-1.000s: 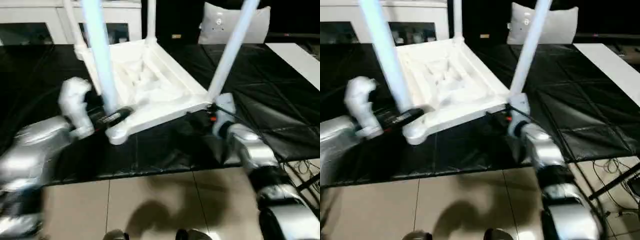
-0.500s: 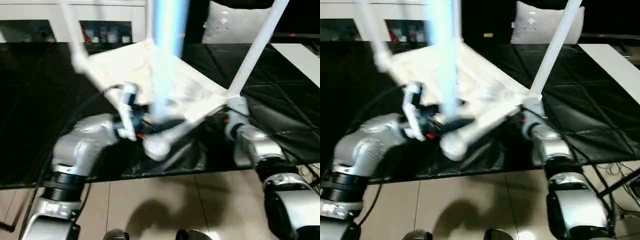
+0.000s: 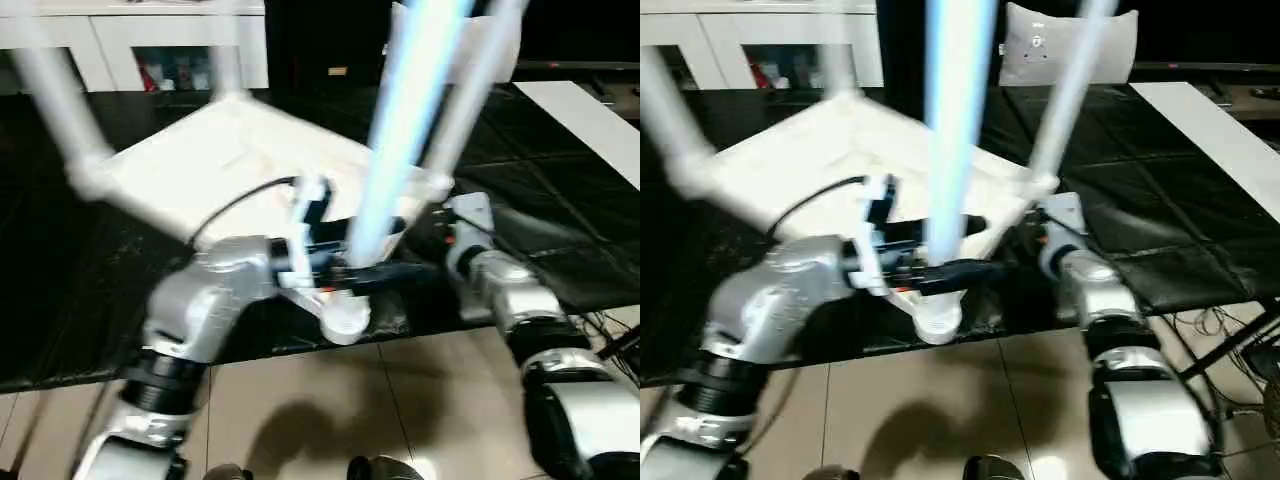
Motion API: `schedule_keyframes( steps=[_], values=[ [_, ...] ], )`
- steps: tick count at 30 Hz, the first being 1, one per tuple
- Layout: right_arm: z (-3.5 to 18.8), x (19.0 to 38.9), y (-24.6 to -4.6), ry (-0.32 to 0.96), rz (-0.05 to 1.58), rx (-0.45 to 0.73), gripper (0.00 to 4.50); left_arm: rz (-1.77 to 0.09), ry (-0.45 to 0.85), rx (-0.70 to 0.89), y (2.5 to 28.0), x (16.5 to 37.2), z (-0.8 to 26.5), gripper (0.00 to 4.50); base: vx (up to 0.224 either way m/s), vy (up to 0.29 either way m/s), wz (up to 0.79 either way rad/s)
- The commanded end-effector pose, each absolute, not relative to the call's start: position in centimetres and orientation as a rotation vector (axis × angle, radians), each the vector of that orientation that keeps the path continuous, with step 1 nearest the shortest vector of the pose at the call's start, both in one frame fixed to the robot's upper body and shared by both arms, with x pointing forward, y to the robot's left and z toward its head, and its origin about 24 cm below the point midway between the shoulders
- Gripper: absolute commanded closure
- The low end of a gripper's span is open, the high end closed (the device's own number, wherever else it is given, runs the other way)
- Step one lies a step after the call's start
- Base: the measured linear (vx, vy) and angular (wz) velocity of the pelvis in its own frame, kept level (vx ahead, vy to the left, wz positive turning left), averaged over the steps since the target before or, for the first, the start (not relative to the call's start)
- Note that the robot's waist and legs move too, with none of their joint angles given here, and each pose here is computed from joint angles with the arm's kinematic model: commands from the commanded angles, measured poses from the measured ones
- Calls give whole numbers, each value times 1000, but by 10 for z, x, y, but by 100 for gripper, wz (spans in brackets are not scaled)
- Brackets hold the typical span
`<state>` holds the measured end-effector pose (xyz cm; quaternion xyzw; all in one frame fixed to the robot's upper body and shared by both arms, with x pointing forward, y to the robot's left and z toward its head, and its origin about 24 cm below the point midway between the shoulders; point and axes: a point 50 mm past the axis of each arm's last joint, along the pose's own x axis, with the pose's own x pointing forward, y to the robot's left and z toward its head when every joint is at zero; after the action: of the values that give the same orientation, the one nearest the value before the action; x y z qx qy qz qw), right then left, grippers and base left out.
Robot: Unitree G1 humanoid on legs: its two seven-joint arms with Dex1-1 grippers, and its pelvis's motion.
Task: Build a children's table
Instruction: Rotate table base
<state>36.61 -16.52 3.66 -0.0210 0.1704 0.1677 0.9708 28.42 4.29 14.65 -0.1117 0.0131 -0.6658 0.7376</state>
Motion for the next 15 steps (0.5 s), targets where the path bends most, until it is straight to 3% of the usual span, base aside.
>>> schedule_keyframes(
  steps=[1,7,11,15],
  values=[
    [48,371,-126,292,494,-52,0,-1502,-10,-211,23,282,155,8,0,0,0],
    [46,372,-126,290,452,-60,0,-1313,-22,-115,25,304,151,8,0,0,0],
    [44,374,-160,298,248,-78,0,-1078,-20,-26,41,330,145,8,0,0,0],
    [44,370,-189,276,161,19,0,-931,-15,27,57,345,140,8,0,0,0]
  ],
)
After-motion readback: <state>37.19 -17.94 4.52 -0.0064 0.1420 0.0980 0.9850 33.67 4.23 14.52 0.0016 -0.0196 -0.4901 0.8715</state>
